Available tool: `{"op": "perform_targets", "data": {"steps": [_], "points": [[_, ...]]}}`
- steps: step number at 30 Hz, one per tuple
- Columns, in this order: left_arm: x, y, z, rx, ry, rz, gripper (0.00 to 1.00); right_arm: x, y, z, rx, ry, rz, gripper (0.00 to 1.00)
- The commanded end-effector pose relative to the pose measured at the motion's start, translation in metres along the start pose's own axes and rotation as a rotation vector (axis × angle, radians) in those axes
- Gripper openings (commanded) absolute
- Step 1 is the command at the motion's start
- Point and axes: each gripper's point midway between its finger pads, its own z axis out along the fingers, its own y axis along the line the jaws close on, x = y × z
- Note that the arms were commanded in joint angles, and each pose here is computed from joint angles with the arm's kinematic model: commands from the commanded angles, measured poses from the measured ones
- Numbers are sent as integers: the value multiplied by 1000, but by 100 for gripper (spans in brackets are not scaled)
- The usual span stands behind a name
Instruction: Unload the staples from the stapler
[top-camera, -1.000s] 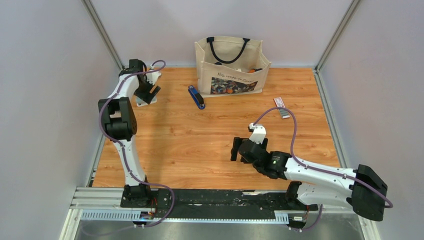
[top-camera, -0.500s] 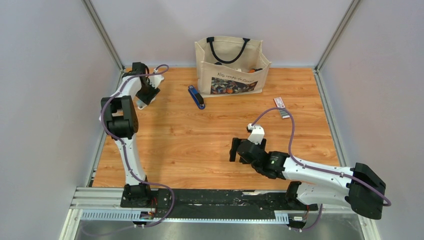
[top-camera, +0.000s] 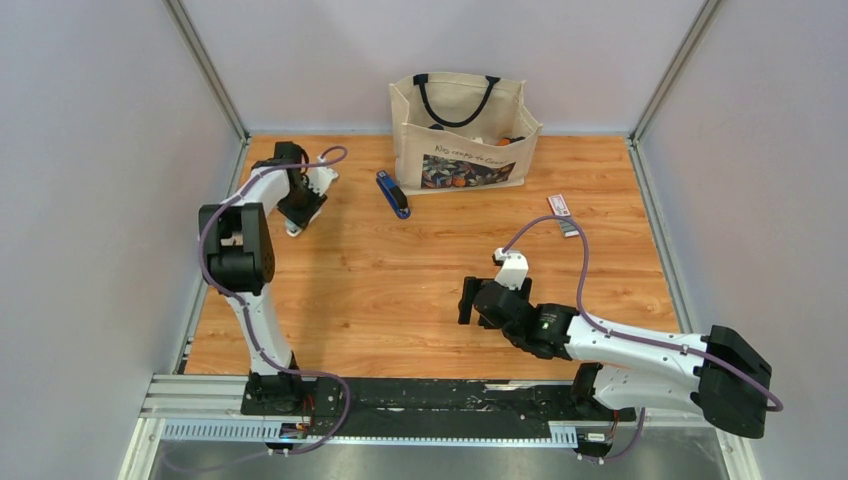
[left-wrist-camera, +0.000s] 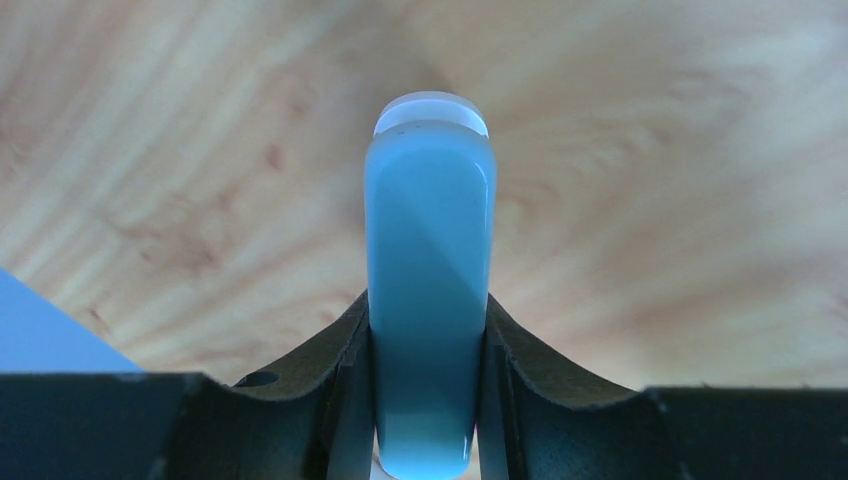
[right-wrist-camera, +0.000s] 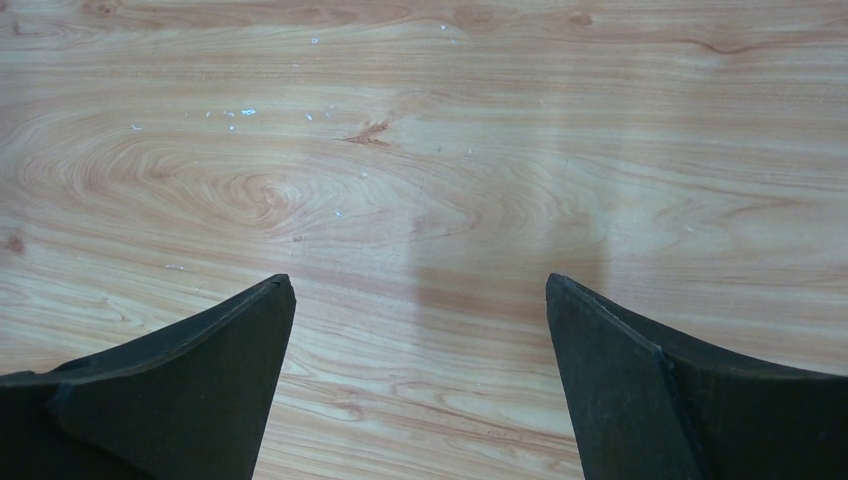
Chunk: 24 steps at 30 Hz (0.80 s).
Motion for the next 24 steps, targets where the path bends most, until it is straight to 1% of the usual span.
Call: {"op": "perform_targets", "data": {"steps": [1, 2, 4, 8, 13, 15, 18, 19, 21, 24], "points": [[-8, -36, -66, 5, -109, -73, 36, -16, 5, -6, -13, -65, 22, 100], [-2, -56, -69, 34, -101, -78, 36, -17, 5, -7, -13, -67, 19, 100], [13, -84, -79, 78, -94, -121, 36, -16, 3, -8, -9, -66, 10, 100], [35, -129, -101, 125, -98, -143, 40, -12, -2, -11, 3, -59, 3, 100], [47, -186, -113, 208, -100, -94, 41, -10, -6, -15, 12, -50, 9, 100], [49, -202, -111, 217, -100, -92, 43, -10, -8, -16, 28, -39, 10, 100], [48, -219, -107, 234, -91, -126, 44, -9, -5, -17, 37, -25, 7, 100], [47, -220, -104, 228, -84, -149, 44, -9, -4, -17, 40, -20, 9, 100], [41, -228, -101, 266, -75, -215, 44, -9, 0, -15, 44, -15, 14, 100], [33, -232, -92, 273, -39, -315, 47, -5, 11, -11, 54, 10, -16, 100]]}}
